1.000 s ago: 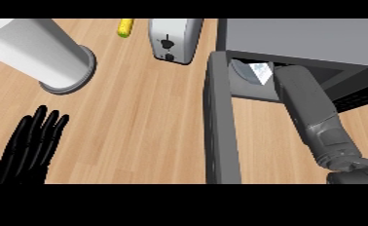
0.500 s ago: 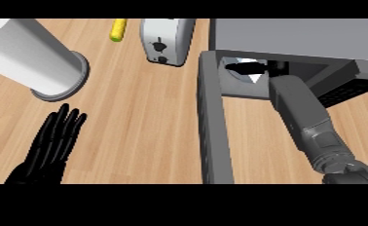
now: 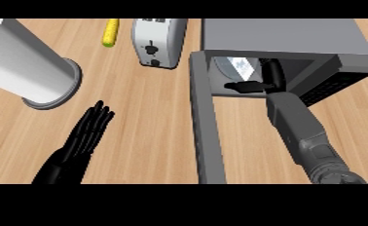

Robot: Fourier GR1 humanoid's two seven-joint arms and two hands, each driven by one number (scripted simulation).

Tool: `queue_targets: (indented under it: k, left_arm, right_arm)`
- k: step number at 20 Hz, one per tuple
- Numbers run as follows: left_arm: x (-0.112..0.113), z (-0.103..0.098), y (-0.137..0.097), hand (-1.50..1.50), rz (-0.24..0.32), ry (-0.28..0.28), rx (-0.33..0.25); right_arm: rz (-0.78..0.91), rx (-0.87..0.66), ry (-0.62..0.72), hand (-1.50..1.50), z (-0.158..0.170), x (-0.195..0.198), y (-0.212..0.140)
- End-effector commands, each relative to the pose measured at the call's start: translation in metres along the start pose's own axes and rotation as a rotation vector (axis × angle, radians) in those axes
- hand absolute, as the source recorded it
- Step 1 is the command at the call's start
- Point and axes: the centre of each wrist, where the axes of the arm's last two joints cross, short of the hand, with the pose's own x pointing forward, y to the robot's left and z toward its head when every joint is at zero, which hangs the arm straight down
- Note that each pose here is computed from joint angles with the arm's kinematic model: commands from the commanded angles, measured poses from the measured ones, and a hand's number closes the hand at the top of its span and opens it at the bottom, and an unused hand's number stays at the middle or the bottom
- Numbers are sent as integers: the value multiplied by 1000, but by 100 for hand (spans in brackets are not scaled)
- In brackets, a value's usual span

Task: Pick up the milk, place it into the microwave and close the microwave

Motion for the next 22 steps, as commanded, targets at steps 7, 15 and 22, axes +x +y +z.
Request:
queue_targets:
  k: [7,15,22]
  left_arm:
    - [-14,-29,-9,150,-65,51,-212]
    - [-36,-37,-37,150,-139,107,-226]
    - [-76,-51,-66,150,-113,230,-436]
  right_arm:
    - [-59,40,-23,-150,42,-28,-7]
    - [-81,73,-37,-150,77,-32,-35]
    - [-67,75,-54,-150,125,-29,-55]
